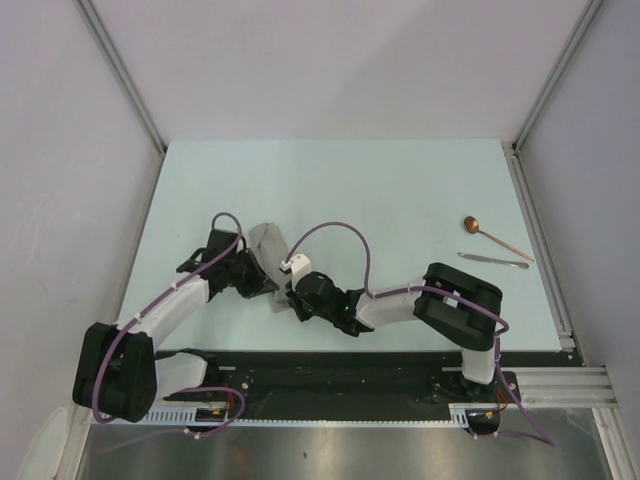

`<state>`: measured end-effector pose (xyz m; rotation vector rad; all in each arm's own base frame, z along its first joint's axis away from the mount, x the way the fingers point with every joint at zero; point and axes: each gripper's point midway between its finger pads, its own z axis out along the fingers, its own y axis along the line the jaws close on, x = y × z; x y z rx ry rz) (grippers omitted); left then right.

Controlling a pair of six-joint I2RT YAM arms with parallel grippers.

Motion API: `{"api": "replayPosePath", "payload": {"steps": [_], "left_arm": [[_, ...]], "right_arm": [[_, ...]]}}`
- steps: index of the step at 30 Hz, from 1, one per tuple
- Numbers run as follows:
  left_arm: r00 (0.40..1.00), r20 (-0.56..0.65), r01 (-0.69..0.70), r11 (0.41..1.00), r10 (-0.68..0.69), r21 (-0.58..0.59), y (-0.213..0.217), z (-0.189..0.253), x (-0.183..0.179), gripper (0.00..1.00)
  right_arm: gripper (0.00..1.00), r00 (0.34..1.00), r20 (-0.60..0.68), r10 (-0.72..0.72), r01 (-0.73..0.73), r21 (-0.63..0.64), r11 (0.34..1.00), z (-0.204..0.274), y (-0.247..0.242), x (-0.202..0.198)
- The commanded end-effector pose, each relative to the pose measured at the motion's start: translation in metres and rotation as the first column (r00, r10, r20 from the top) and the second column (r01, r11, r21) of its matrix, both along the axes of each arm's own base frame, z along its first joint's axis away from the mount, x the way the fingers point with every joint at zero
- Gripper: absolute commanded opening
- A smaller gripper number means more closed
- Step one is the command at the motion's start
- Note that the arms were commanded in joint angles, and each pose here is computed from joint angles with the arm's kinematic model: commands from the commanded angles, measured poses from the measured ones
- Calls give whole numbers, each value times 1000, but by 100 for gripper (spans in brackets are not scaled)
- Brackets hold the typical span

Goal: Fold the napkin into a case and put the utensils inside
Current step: Smooth out the smaller rectangle-folded napkin at the center of the board.

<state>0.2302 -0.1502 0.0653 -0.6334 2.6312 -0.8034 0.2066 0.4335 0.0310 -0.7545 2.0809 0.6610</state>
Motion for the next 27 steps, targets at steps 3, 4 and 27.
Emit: {"api": "replayPosePath", "payload": {"steps": [3, 4, 27], "left_arm": [[1000, -17, -4, 997, 6, 74, 17, -25, -19, 0], [1000, -17, -5, 997, 6, 78, 18, -27, -20, 0], [999, -37, -12, 990, 17, 138, 27, -51, -16, 0]], "right_arm": [[0, 998, -30, -49, 45, -131, 990, -35, -30, -6], [0, 998, -31, -51, 46, -129, 990, -35, -30, -6], [0, 933, -213, 292, -243, 226, 943, 73, 14, -28]]}}
